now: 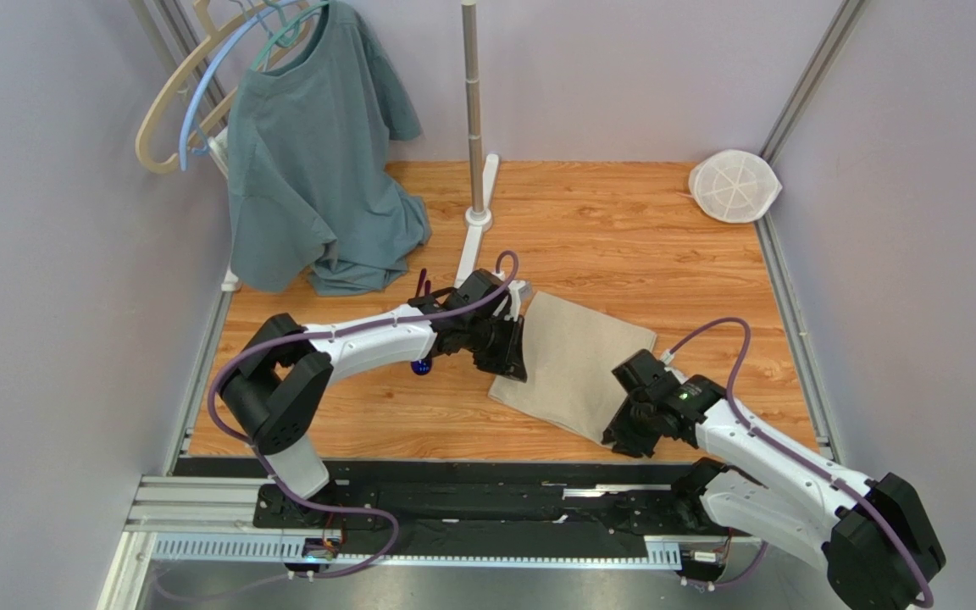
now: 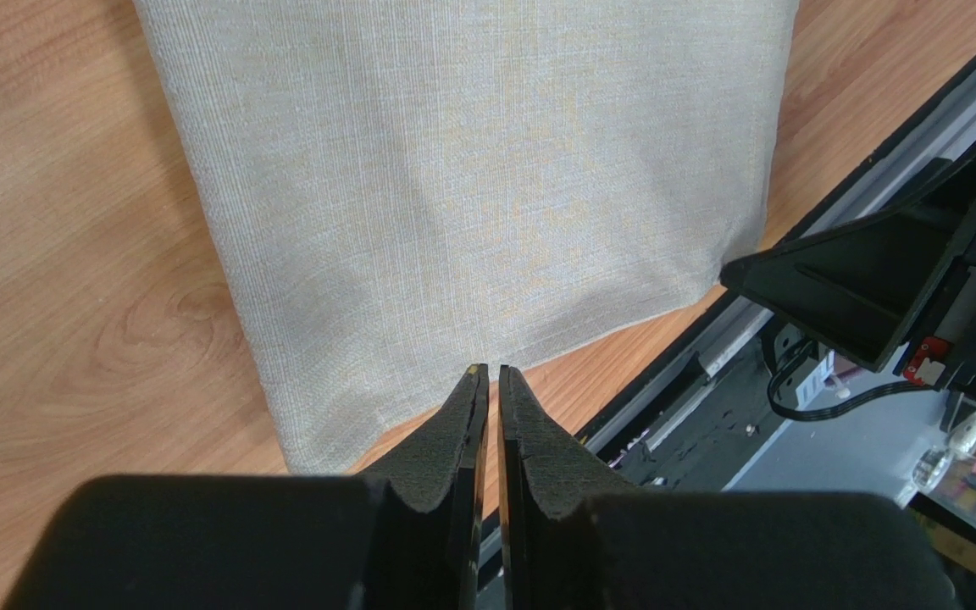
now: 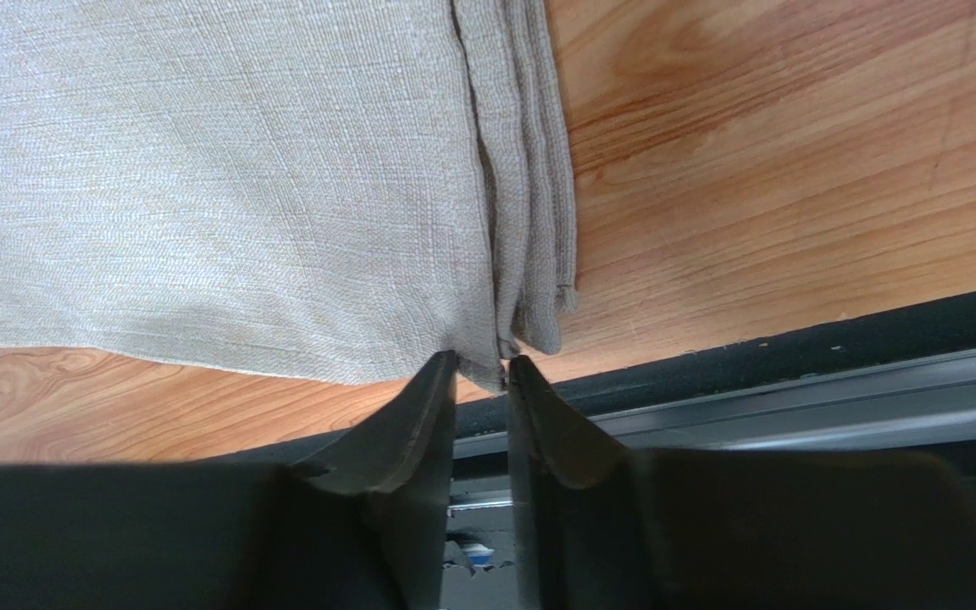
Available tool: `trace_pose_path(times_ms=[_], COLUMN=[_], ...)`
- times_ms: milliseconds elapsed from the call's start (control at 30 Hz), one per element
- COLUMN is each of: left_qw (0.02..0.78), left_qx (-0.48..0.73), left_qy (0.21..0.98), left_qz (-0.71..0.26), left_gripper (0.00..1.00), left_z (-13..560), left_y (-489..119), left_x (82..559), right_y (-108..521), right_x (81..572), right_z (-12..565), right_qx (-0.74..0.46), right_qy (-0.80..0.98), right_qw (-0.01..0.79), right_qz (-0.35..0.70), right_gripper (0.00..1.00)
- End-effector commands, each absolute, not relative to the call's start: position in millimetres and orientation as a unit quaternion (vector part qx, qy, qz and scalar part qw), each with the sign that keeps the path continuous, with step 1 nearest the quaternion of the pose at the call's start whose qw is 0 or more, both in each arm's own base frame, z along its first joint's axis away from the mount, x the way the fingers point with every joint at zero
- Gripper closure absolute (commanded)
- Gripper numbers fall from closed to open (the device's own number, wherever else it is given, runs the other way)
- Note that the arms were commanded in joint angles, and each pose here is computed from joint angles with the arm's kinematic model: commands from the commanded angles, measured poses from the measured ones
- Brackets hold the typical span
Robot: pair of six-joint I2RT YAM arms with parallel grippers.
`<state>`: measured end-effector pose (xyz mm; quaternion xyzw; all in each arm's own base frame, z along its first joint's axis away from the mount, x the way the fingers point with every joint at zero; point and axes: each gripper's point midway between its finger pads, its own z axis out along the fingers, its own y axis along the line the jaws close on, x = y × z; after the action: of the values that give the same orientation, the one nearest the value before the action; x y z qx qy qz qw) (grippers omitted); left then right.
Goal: Fold the napkin into a case and place the utensils inside
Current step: Fold the top corner of the square-folded napkin at the center of the board.
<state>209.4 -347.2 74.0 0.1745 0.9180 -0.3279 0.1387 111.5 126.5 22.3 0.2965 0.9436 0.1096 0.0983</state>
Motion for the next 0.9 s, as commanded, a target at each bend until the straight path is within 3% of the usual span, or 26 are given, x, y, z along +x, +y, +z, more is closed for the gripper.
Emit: trace_pose_path(times_ms=[0, 167, 300, 467, 700, 867], left_qw=[0.159, 0.165, 0.168, 0.188, 0.216, 0.221], left_qx=[0.183, 0.185, 0.186, 0.179, 0.141, 0.118], left_qy=[0.905, 0.905, 0.903, 0.907, 0.920, 0.938], left_qz=[-0.349, -0.344, -0.348, -0.331, -0.296, -0.240], left_gripper=[0.85, 0.85, 0.85, 0.85, 0.85, 0.87], left_z=[93, 95, 100, 105, 98, 65], left_y=[-349, -348, -350, -344, -324, -304], left_x=[208, 209, 211, 221, 240, 250], right_y=[133, 130, 129, 129, 164, 198], right_x=[119, 114, 113, 127, 212, 274], right_z=[27, 36, 47, 66, 108, 103], right_qx=[0.310, 0.309, 0.306, 0.288, 0.162, 0.085], right_qy=[0.936, 0.936, 0.935, 0.933, 0.937, 0.957], right_qw=[0.108, 0.110, 0.117, 0.155, 0.256, 0.243], right_qz=[0.128, 0.131, 0.139, 0.150, 0.173, 0.133], right_gripper=[0.78, 0.81, 1.00, 1.00, 1.00, 1.00])
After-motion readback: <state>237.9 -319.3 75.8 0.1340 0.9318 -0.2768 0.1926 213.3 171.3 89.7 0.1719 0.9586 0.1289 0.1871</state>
